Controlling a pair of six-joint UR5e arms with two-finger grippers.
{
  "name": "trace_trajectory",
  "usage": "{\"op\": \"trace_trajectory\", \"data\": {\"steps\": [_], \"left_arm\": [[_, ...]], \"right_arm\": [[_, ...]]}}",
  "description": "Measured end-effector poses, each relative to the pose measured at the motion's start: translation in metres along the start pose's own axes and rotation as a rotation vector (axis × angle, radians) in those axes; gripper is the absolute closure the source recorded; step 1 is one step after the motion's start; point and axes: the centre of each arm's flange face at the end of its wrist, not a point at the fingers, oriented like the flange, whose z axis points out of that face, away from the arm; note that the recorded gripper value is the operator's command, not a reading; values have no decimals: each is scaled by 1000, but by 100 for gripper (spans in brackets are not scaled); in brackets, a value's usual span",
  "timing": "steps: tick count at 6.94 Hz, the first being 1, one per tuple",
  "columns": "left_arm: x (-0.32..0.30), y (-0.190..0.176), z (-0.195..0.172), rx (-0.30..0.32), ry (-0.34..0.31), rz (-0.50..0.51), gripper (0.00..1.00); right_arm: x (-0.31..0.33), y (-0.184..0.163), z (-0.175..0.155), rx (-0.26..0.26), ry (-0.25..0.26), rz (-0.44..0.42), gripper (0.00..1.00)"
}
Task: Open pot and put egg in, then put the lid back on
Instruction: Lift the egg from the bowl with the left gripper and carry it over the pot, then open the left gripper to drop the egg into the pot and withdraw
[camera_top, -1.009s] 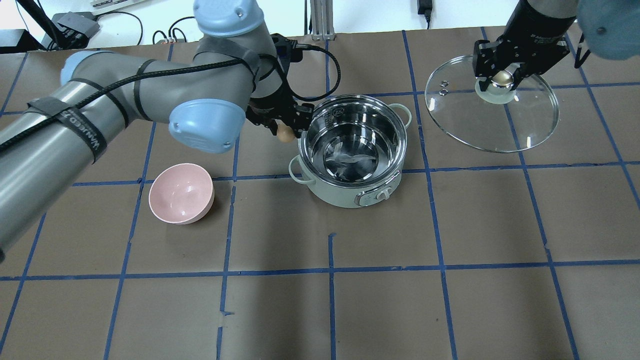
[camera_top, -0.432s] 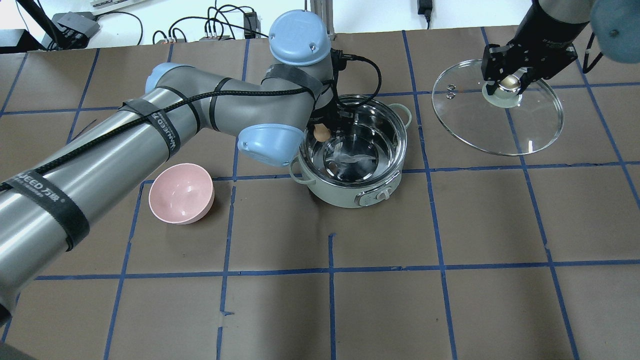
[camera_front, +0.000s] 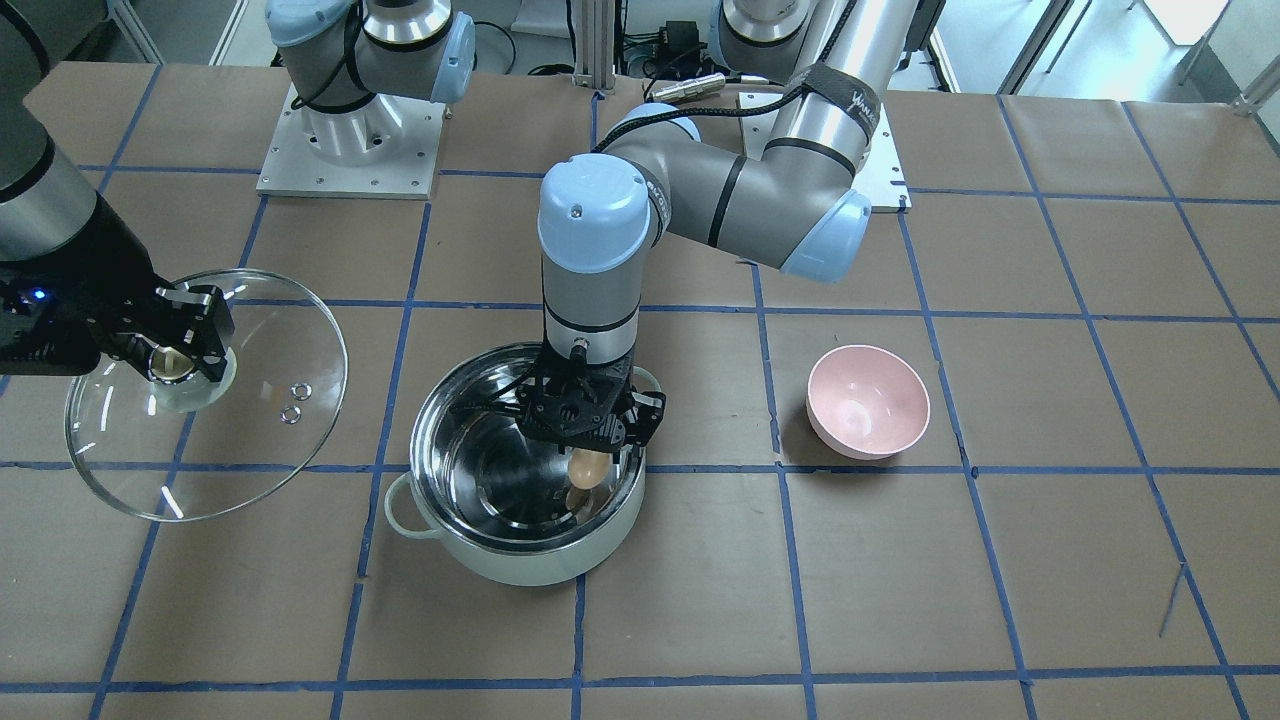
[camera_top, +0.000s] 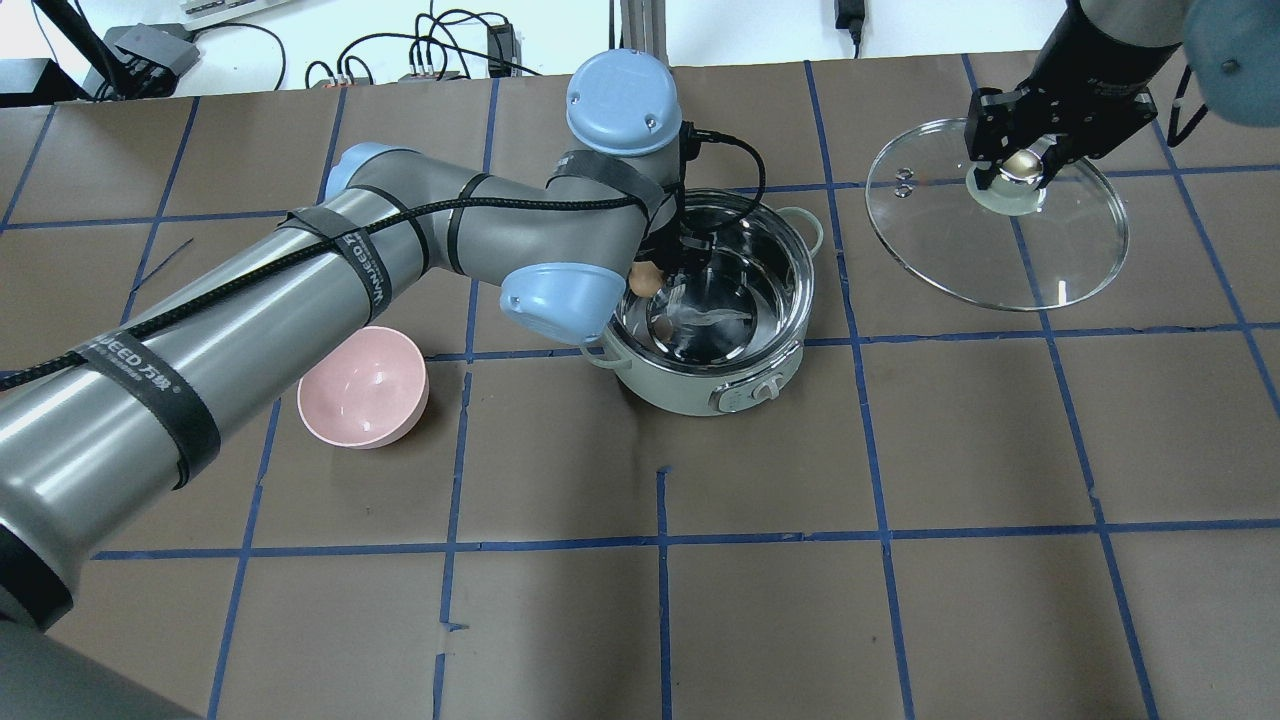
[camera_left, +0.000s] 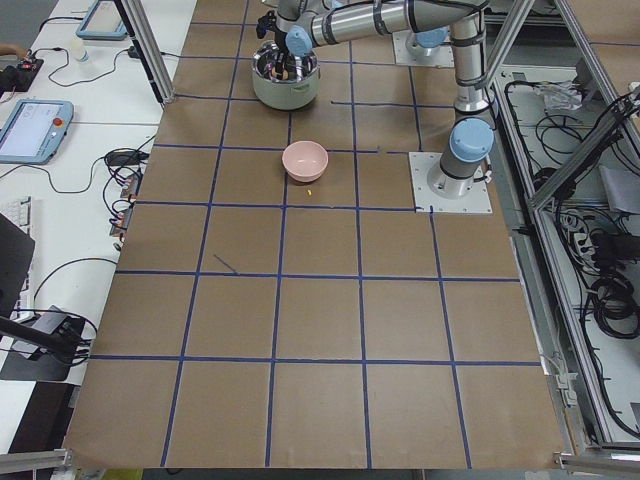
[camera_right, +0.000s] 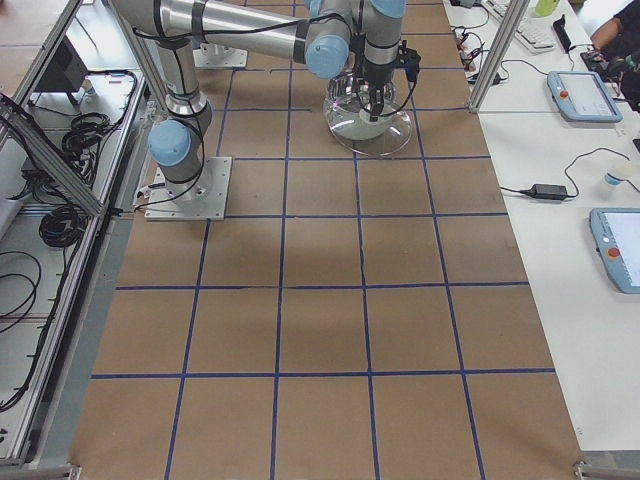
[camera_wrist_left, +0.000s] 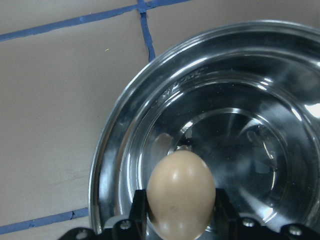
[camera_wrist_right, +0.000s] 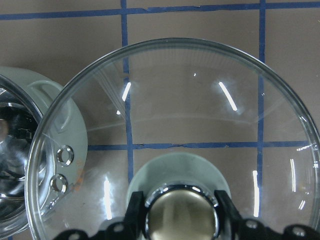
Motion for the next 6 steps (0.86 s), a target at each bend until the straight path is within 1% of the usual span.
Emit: {"op": "trace_trajectory", "data": {"steps": [1, 2, 3, 4, 5, 6], "left_arm": [[-1, 1, -5, 8, -5, -1, 8], [-4, -1, -18, 28, -4, 0, 4], [-18, -6, -42, 50, -4, -6, 4], [-52, -9, -71, 45, -9, -28, 4], [-97, -5, -103, 7, -6, -59, 4], [-136, 7, -135, -43, 10, -101, 4]], "right_arm": [[0, 0, 0, 2, 0, -1, 81], [0, 0, 0, 3, 1, -6, 81], [-1, 0, -1, 5, 2, -13, 81], [-2, 0, -4, 10, 3, -17, 80], [-6, 1, -8, 19, 4, -19, 80], [-16, 2, -11, 25, 1, -20, 79]]}}
